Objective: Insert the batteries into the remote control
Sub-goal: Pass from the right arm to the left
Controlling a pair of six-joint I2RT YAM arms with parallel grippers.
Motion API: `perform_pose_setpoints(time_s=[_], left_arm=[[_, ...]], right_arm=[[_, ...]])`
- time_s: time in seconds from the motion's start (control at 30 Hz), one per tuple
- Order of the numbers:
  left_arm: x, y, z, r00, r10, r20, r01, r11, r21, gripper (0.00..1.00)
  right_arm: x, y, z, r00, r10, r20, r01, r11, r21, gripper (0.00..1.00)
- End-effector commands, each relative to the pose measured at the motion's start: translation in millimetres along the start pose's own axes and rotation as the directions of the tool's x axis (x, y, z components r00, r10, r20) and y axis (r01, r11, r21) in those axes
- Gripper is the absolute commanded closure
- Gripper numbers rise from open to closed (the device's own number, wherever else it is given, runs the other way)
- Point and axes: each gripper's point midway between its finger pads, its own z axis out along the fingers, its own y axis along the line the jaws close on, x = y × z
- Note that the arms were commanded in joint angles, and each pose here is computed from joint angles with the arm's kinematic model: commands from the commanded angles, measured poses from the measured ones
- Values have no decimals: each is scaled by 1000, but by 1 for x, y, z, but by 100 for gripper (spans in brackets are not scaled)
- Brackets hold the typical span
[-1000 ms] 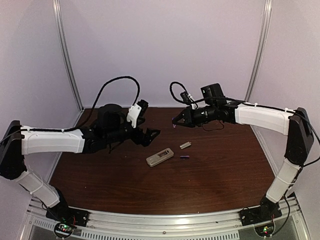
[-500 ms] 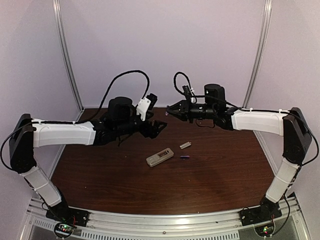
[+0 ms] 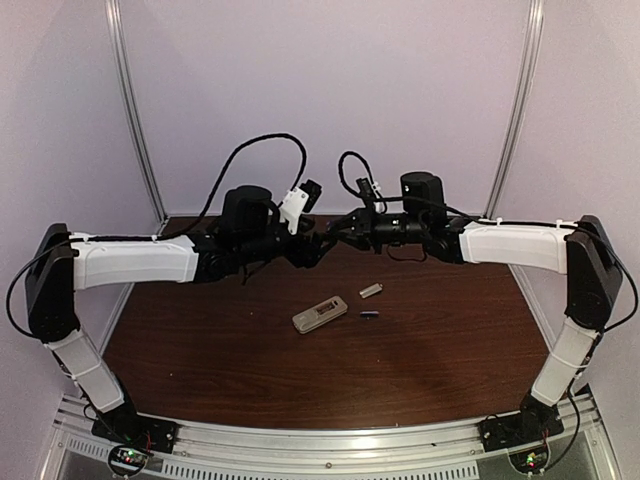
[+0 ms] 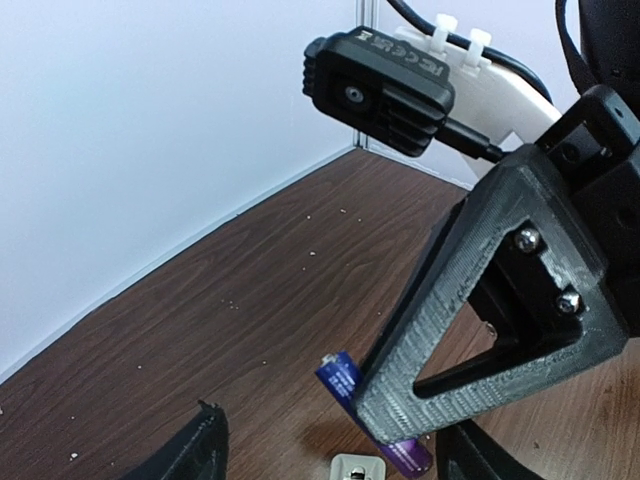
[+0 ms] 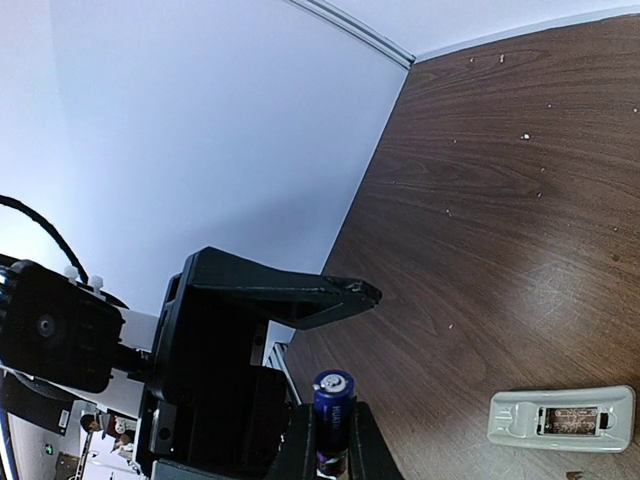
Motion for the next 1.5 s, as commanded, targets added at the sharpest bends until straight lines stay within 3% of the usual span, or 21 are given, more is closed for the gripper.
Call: perform_pose_setpoints(time_s=[0.0,0.2,0.43,0.83,0.97,1.17,1.47], left_arm=[[-6,0,7,1000,10,7,-10,1000,2,32],[-1,-2,8,1000,-2,-7,2,1000,14,44],[-3,-2,8,1000,-1,-2,1,1000,14,70],[0,1,9,1000,-7,-9,7,1000,-3,100],[2,2,8,1000,-8,-9,7,1000,-12,100],[12,3,5,1000,-2,-23,1,1000,-13,100],[22,0,-3,999,-6,-32,6,1000,-2,100]], right_arm=[[3,8,1,999,-30,-15,29,1000,-10,100],[4,10,-1,999,-35,-14,35,999,-9,100],[9,11,1,999,-34,-30,33,999,-13,100],[10,14,2,998,-45,-40,44,999,-24,100],[12,13,3,997,-47,-59,45,999,-27,96],[14,16,1,996,-45,-83,43,999,-20,74],[14,8,0,994,-38,-104,40,999,21,74]])
